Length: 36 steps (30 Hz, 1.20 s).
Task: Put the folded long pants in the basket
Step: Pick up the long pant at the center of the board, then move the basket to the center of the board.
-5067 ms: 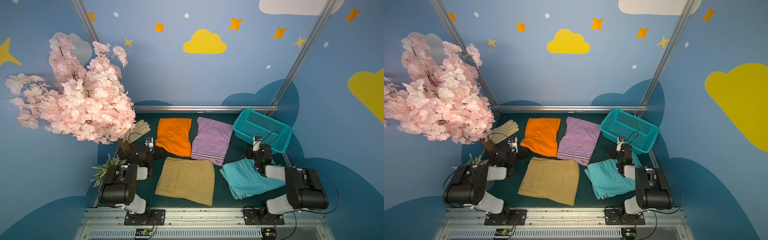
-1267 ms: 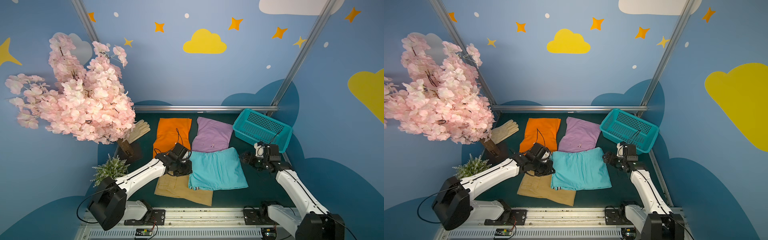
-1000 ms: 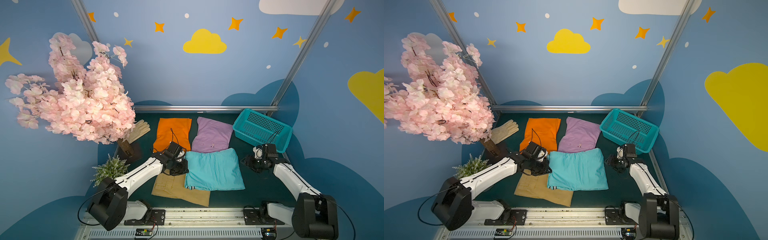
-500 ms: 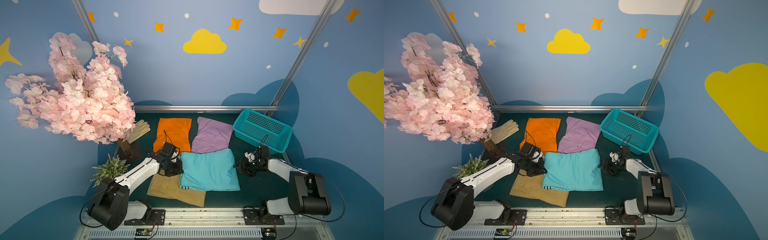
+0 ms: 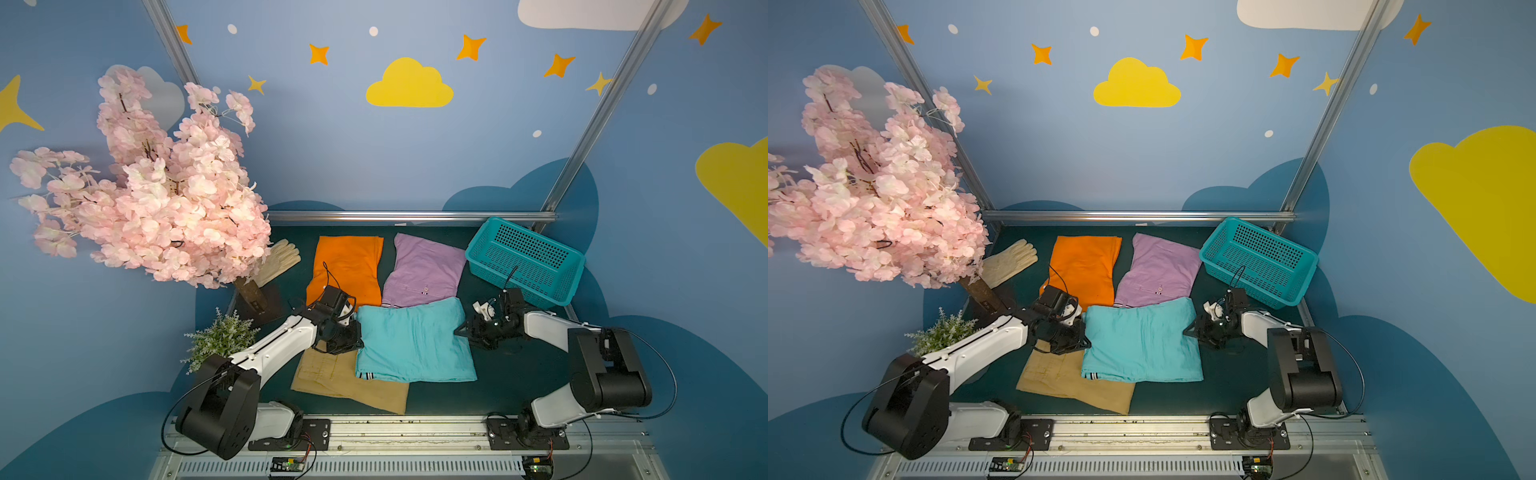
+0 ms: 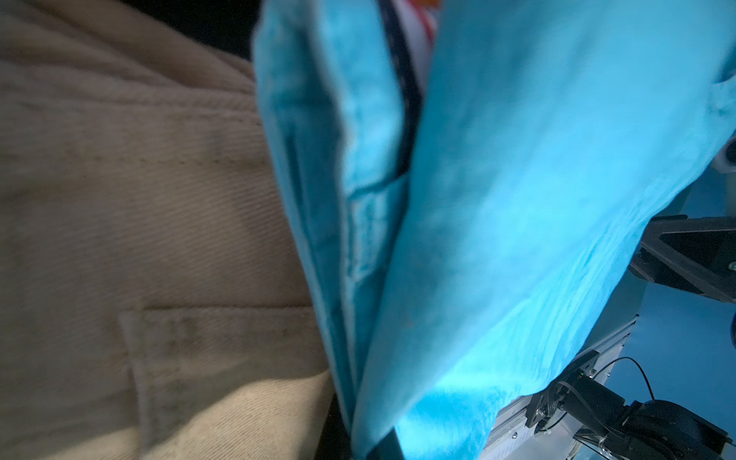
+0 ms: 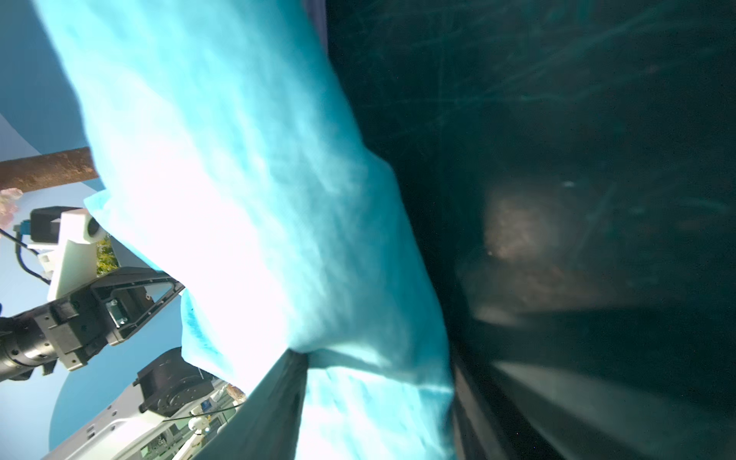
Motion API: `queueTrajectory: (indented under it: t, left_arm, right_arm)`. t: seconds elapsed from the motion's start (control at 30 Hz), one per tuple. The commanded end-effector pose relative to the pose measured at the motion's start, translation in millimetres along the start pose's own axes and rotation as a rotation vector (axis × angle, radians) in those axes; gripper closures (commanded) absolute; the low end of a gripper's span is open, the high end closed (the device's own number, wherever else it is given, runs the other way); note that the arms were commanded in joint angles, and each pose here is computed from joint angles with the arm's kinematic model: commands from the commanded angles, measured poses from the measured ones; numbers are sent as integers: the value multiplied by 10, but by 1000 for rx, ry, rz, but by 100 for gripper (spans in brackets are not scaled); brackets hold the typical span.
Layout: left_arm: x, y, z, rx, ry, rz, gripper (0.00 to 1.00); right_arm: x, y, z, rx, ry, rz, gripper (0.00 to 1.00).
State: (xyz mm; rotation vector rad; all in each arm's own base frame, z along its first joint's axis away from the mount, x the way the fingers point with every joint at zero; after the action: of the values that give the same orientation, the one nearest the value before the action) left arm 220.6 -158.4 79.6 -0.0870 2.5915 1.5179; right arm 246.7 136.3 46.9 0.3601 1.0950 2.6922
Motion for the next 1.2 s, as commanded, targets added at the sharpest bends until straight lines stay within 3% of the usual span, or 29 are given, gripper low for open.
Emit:
queueTrajectory:
  t: [0.0,0.13,0.23,0.27,0.6,0.73,0.83,1.0,1.17]
  left_arm:
    - [27,-12,130,-52,21,8,98]
    - [24,2,136,-57,22,2,98]
    - [-4,51,89,-42,19,-13,98]
    - [-22,89,50,-28,15,-24,98]
    - [-293,864,-591,139,-94,-186,98]
    - [-500,1167,-880,201,-145,-251,98]
    - [-804,1347,-1130,240,-191,-303,98]
    - [-1550,1443,-1652,302,-280,-353,98]
    - [-2404,1138,-2134,373,-341,-336,98]
  right_arm:
    - [47,-48,-1,1,4,36,51]
    - [54,-52,23,-11,13,41,71]
    - [53,-27,82,-32,32,34,97]
    - [51,-3,114,-38,35,27,100]
    - [-26,882,802,-18,161,-222,100]
    - [-110,1252,1001,-55,122,-357,100]
    - [-281,1581,1119,-59,156,-526,100]
    - [-686,2093,1116,-18,61,-746,100]
    - [-1108,2388,961,-22,-96,-882,100]
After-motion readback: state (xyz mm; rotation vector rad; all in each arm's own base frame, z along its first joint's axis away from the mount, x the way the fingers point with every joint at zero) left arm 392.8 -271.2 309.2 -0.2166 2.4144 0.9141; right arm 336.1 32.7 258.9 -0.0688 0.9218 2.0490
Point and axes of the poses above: each gripper's point midway between its finger pads, its own y axis back along the fingers, its own z axis along the line the jaws close on, x = y × z, the point moved 2 cm from there along y, back along the fingers, and after that the axes turned 11 degrees about -y, right-handed, at the moved point
